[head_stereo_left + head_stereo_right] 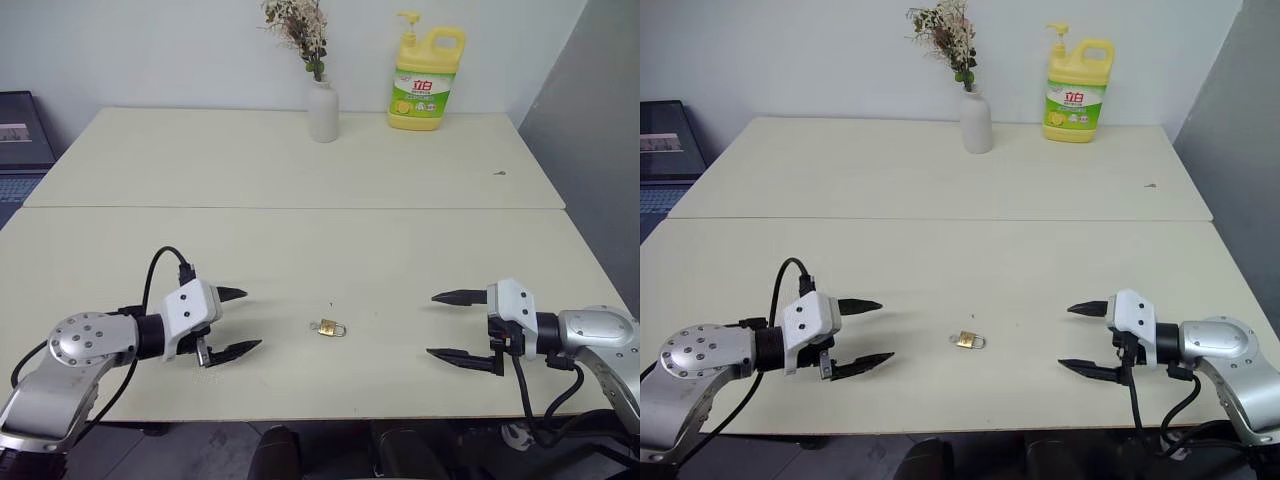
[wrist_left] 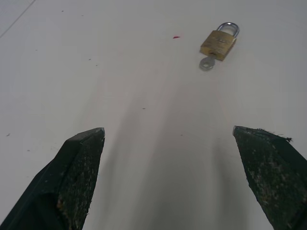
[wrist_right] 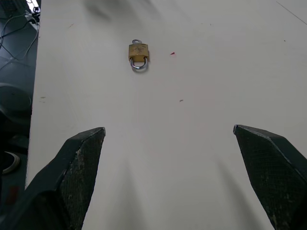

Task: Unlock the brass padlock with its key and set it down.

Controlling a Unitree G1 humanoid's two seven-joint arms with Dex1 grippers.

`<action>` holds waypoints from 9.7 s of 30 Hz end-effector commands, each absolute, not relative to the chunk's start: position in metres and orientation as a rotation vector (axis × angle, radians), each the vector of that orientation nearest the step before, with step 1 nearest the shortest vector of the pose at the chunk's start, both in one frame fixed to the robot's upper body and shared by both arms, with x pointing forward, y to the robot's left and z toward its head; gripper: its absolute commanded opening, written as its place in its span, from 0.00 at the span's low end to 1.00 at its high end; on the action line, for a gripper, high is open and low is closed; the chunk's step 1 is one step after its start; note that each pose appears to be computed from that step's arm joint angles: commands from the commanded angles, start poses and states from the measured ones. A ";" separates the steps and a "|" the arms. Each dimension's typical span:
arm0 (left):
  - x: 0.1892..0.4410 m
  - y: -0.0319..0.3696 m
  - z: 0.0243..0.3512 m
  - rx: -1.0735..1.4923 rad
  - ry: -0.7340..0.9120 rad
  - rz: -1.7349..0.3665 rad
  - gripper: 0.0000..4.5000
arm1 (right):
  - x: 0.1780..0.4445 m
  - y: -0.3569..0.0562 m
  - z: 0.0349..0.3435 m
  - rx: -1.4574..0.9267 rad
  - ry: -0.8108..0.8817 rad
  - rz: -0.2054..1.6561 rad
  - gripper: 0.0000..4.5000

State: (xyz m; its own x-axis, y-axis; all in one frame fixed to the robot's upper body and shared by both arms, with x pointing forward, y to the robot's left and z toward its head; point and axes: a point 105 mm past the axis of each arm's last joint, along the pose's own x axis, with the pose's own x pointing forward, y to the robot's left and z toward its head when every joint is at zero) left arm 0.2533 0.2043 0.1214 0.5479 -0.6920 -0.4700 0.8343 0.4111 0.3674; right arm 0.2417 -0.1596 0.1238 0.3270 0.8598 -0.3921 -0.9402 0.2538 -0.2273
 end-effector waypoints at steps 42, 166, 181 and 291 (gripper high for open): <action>0.206 0.201 0.146 0.675 0.310 -1.197 1.00 | 0.271 -0.008 0.083 -0.491 0.277 1.159 1.00; 0.292 0.036 0.198 0.186 -0.041 -1.566 0.00 | 0.270 -0.092 0.199 -1.321 -0.827 0.839 0.21; 0.288 0.044 0.187 0.482 -0.270 -1.561 0.00 | 0.271 -0.094 0.200 -1.286 -0.821 0.836 0.21; 0.303 0.035 0.203 0.086 0.070 -1.561 0.04 | 0.242 -0.115 0.214 -1.109 -0.769 0.837 0.14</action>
State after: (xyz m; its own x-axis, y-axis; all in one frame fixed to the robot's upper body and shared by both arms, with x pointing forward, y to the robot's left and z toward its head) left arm 0.3054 0.0359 0.1884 0.0265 -0.9931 -0.1141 0.9979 0.0331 -0.0563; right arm 0.2470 -0.1223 0.2039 0.5108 0.8565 0.0736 -0.1859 0.1937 -0.9633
